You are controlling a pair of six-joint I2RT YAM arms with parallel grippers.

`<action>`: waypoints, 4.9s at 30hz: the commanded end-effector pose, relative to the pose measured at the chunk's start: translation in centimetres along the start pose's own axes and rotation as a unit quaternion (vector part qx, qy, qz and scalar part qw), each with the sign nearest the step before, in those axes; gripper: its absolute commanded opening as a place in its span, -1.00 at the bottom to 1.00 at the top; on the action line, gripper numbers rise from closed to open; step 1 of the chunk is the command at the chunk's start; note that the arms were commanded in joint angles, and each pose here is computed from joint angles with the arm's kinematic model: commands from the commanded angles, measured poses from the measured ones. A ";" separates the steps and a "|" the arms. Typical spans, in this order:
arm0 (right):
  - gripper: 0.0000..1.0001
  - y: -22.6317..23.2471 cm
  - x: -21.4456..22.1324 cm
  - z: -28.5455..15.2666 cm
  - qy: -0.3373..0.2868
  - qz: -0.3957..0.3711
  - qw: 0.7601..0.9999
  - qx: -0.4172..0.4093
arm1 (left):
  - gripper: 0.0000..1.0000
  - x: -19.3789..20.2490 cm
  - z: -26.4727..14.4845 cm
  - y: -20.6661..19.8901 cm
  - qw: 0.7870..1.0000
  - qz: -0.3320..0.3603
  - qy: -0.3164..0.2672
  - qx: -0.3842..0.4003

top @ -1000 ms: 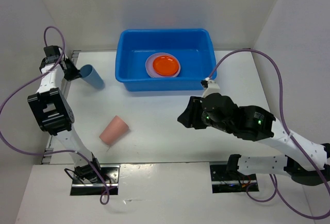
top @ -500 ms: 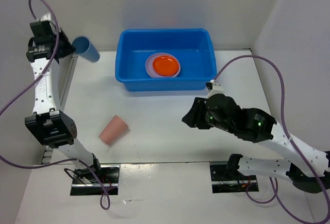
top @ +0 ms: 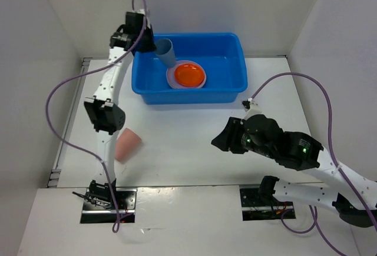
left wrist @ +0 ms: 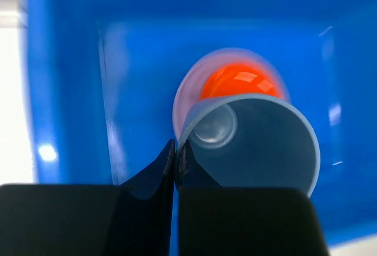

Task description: Place the mixed dishes into the plastic bin

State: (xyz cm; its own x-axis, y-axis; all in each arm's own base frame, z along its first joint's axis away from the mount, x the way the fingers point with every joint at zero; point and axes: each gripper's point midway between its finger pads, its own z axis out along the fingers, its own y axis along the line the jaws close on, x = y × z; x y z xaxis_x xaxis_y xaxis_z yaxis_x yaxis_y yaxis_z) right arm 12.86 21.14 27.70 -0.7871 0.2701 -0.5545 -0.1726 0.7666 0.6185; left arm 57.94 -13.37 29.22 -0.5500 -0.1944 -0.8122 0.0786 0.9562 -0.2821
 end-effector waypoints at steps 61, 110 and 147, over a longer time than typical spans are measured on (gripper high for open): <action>0.10 0.4 2.0 5.4 0.041 -0.042 0.998 -0.026 | 0.34 17.8 -21.7 4.4 0.986 0.021 0.158 -0.037; 0.44 14.1 6.3 33.0 -0.015 -0.339 0.889 -0.309 | 0.53 14.3 -28.4 11.8 0.990 -0.015 0.014 -0.141; 0.01 9.8 15.3 35.0 0.253 -0.300 0.815 -0.426 | 0.58 14.8 -28.2 11.6 0.991 -0.016 0.017 -0.132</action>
State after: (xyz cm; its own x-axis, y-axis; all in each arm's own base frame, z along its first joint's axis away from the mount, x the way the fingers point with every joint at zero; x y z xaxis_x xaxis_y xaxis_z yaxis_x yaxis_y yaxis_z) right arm 20.79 52.66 5.16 -0.5243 -0.4400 -0.7290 -0.8231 0.0427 0.5662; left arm 27.12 1.00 27.38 -0.6095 -0.2363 -0.7567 -0.1778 0.9710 -0.1600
